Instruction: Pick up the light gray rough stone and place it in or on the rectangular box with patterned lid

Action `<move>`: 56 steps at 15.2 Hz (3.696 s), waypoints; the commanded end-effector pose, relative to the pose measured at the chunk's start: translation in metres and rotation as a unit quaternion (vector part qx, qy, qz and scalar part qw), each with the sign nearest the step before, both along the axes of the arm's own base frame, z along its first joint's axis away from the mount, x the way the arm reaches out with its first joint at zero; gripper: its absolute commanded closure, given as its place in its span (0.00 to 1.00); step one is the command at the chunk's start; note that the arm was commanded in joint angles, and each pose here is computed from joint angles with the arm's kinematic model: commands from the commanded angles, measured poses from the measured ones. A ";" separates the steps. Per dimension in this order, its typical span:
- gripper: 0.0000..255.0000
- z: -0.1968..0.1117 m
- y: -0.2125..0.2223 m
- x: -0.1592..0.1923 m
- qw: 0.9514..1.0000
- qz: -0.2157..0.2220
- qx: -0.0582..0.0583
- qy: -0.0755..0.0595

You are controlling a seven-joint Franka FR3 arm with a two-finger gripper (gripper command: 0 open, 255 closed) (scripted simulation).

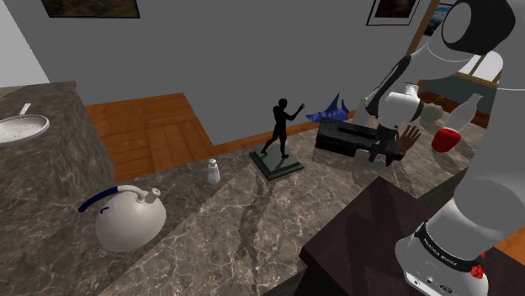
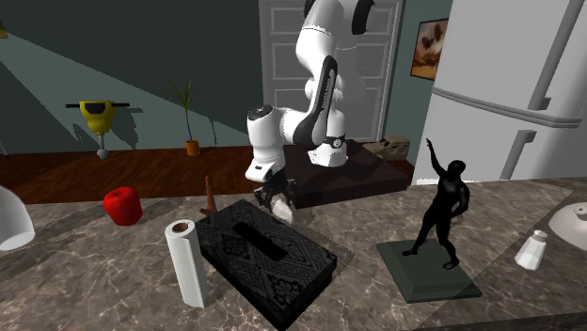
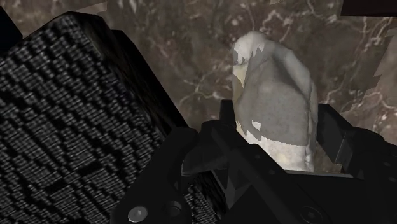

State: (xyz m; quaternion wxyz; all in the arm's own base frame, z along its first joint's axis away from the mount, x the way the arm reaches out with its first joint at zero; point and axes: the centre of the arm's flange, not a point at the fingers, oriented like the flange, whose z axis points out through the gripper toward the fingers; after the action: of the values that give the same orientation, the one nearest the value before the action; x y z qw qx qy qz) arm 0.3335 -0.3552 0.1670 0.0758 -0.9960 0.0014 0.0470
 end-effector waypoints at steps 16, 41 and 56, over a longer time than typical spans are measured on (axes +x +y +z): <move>1.00 0.089 -0.001 0.000 1.000 0.000 0.000 0.000; 1.00 0.179 -0.078 0.106 1.000 0.000 0.000 0.000; 1.00 0.120 -0.104 0.142 1.000 0.000 0.000 0.000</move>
State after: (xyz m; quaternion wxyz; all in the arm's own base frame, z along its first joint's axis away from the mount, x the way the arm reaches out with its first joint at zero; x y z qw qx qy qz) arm 0.4764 -0.4591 0.2941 0.0761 -0.9960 0.0013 0.0473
